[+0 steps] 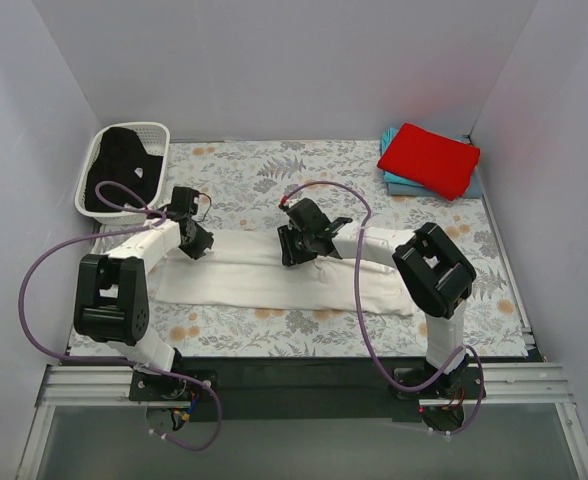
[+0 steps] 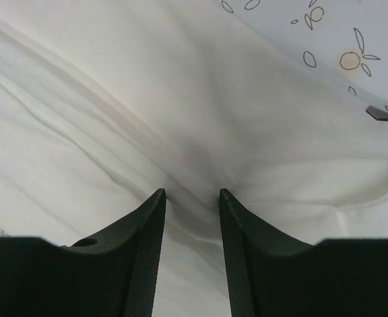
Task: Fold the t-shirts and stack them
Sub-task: Fold the tshirt
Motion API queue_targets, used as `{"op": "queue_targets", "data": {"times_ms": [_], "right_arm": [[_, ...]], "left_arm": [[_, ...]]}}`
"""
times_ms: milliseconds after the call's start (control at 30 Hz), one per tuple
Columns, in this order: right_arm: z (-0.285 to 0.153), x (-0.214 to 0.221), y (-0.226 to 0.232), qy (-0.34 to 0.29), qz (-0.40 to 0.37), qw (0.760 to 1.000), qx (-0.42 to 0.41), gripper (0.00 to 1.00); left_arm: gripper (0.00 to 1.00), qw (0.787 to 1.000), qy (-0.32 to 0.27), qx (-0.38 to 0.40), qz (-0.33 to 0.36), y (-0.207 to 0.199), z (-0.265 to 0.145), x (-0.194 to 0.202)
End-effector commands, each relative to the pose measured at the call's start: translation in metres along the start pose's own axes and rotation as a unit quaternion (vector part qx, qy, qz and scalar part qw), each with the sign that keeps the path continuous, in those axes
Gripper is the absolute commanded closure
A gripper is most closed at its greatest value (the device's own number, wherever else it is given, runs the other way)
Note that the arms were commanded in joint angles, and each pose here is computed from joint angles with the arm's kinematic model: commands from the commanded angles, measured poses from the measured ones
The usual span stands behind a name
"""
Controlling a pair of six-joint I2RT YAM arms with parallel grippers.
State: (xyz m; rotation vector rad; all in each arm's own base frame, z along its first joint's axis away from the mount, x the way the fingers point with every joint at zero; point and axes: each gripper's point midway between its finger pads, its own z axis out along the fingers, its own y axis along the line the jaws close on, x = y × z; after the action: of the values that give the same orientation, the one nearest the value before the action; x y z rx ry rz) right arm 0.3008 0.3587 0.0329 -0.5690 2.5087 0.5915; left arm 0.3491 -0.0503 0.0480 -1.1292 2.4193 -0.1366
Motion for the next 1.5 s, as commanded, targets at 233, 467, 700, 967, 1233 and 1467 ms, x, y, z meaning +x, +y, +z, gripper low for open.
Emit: {"op": "queue_targets", "data": {"times_ms": [233,467,700,967,1233,1467], "right_arm": [[-0.018,-0.006,0.011,-0.025,0.002,1.0,-0.009,0.56],[-0.026,-0.014,0.007,-0.047,0.002,0.999,0.006,0.55],[-0.075,-0.062,-0.059,-0.118,0.055,0.986,0.1,0.49],[-0.106,-0.043,-0.178,-0.08,0.126,0.961,0.233,0.48],[-0.128,-0.022,-0.231,-0.08,0.188,0.95,0.236,0.48],[-0.119,-0.02,-0.245,-0.088,0.231,0.952,0.179,0.48]], "left_arm": [[0.79,0.999,-0.023,-0.024,-0.012,0.027,-0.013,-0.001],[0.79,1.0,-0.022,-0.012,-0.012,0.033,-0.02,0.005],[0.8,1.0,-0.025,0.008,-0.007,0.033,-0.03,0.006],[0.79,0.996,-0.02,0.082,0.027,0.006,-0.049,0.003],[0.72,0.958,0.048,0.264,0.103,-0.095,-0.074,0.026],[0.69,0.93,0.1,0.306,0.176,-0.164,-0.066,0.079]]}}
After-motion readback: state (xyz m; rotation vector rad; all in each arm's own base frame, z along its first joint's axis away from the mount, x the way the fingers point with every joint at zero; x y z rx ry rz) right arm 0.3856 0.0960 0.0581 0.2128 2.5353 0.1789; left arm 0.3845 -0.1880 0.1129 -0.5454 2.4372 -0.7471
